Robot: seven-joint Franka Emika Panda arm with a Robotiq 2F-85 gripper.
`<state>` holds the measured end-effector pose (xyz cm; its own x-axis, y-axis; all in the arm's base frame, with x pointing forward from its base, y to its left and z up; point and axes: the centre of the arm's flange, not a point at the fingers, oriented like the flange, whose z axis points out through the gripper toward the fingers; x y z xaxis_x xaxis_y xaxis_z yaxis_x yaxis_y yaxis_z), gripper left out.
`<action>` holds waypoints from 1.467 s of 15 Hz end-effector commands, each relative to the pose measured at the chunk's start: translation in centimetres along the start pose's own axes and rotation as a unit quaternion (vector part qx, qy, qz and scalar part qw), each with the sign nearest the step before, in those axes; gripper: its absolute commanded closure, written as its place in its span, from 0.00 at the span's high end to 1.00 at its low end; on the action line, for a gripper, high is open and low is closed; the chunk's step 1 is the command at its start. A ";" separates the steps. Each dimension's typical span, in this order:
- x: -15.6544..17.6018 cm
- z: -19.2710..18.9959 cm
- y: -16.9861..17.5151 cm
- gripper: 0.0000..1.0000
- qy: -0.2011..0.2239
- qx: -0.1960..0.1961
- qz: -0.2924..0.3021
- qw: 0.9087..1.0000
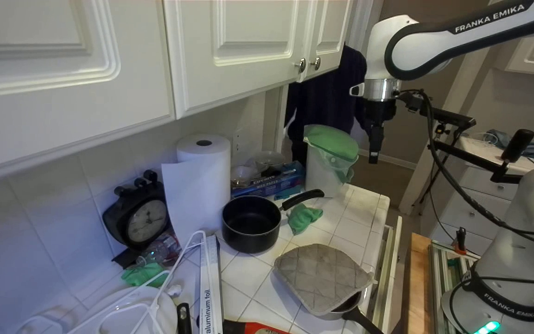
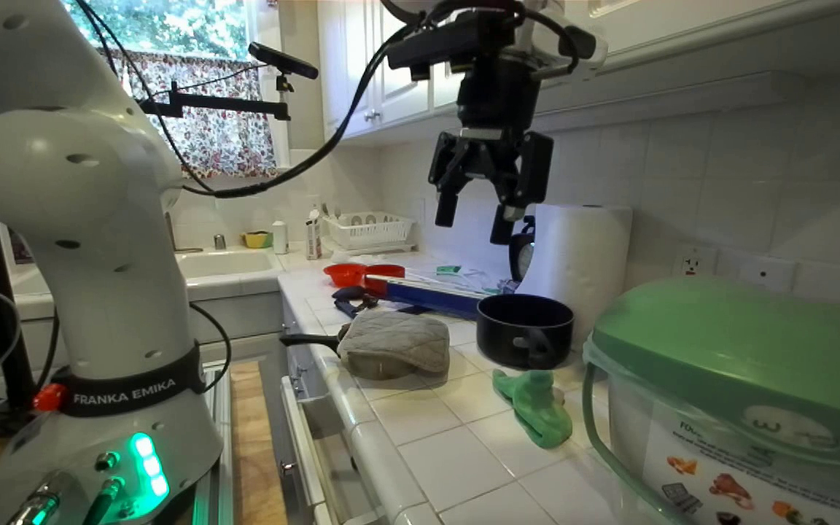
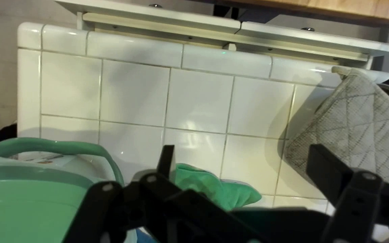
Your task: Turn on the light switch under the top cabinets
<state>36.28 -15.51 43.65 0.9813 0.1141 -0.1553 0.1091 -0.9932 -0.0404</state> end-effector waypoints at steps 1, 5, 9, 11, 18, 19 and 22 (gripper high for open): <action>1.9 2.7 -0.6 1.00 0.038 -0.043 -0.025 0.998; 4.9 3.7 -1.1 1.00 0.095 -0.110 -0.089 0.985; 7.2 5.4 -2.4 1.00 0.082 -0.171 -0.163 0.968; 7.9 5.7 -3.1 1.00 0.070 -0.186 -0.184 0.963; 7.6 5.7 -3.5 1.00 0.069 -0.171 -0.175 0.967; 7.6 5.7 -3.5 1.00 0.069 -0.172 -0.176 0.967; 8.3 7.4 -2.0 1.00 0.065 -0.235 -0.206 0.948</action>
<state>42.46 -11.39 36.88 0.8759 0.4771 -0.0714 0.4755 -0.8289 0.2946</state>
